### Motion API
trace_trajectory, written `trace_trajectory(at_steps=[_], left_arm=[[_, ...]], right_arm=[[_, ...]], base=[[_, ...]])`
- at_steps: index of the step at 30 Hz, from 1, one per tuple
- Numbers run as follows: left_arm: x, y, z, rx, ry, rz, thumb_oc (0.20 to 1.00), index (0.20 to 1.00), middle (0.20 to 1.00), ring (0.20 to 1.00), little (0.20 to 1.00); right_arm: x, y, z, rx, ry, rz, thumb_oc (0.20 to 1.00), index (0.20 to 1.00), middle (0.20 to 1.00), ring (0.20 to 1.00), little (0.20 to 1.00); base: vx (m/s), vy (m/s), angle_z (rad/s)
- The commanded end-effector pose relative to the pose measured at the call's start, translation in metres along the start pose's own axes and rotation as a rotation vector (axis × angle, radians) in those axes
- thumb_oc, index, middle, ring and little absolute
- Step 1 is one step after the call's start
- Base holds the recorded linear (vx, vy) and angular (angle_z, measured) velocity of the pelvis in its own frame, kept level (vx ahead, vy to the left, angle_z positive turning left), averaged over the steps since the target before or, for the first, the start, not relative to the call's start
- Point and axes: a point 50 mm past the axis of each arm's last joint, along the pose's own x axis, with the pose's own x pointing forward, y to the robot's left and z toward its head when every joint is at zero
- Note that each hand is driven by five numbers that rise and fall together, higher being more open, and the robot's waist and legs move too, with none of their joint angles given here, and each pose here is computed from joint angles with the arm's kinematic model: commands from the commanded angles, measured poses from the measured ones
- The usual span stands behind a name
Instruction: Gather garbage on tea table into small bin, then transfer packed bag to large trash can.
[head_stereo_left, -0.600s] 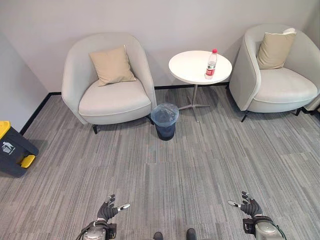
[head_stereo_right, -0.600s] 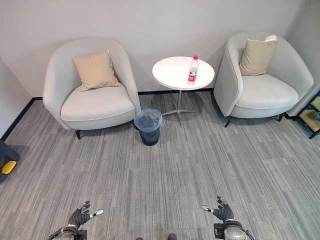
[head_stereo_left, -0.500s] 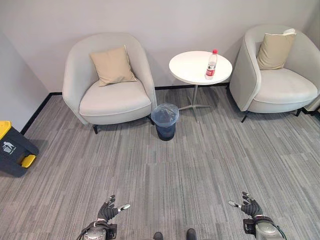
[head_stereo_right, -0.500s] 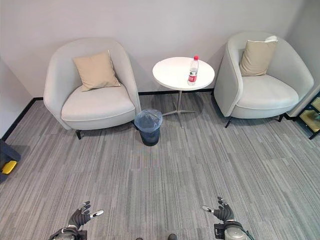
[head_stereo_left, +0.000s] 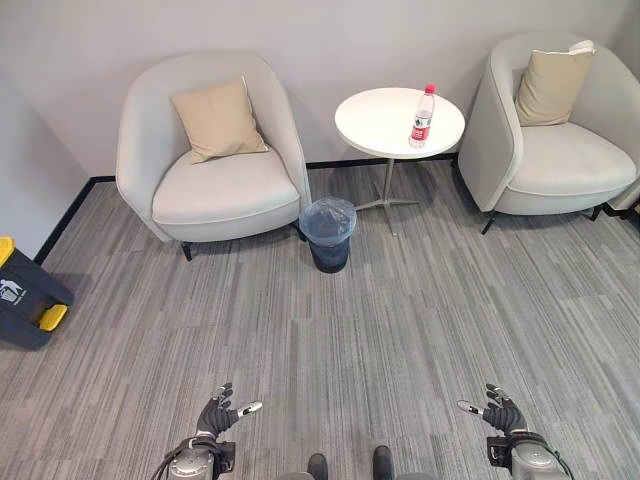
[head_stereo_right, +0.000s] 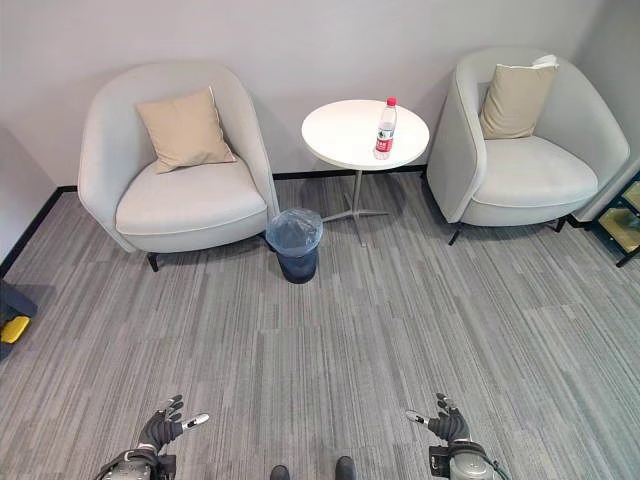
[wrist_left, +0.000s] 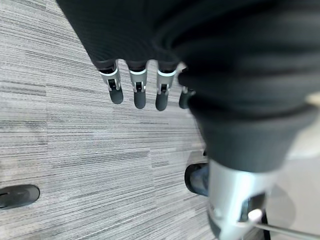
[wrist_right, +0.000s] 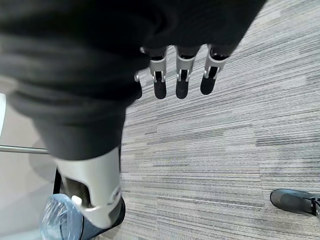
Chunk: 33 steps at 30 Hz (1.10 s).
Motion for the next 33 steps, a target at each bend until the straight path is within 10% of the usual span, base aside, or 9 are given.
trace_trajectory(at_steps=[1,33], left_arm=[[0.004,0.020,0.024,-0.038,-0.107,0.062,1.000,1.000,1.000,1.000,1.000],[0.012,-0.013,0.039,-0.019,-0.135,-0.042,1.000,1.000,1.000,1.000,1.000]], right_arm=[[0.008,-0.006,0.024,0.049,-0.075,-0.045,1.000,1.000,1.000,1.000,1.000],[0.008,-0.004,0.056,-0.001,-0.214,-0.018,1.000,1.000,1.000,1.000,1.000]], base=[[-0.04,0.175,-0.12],[0.16,-0.092,-0.03]])
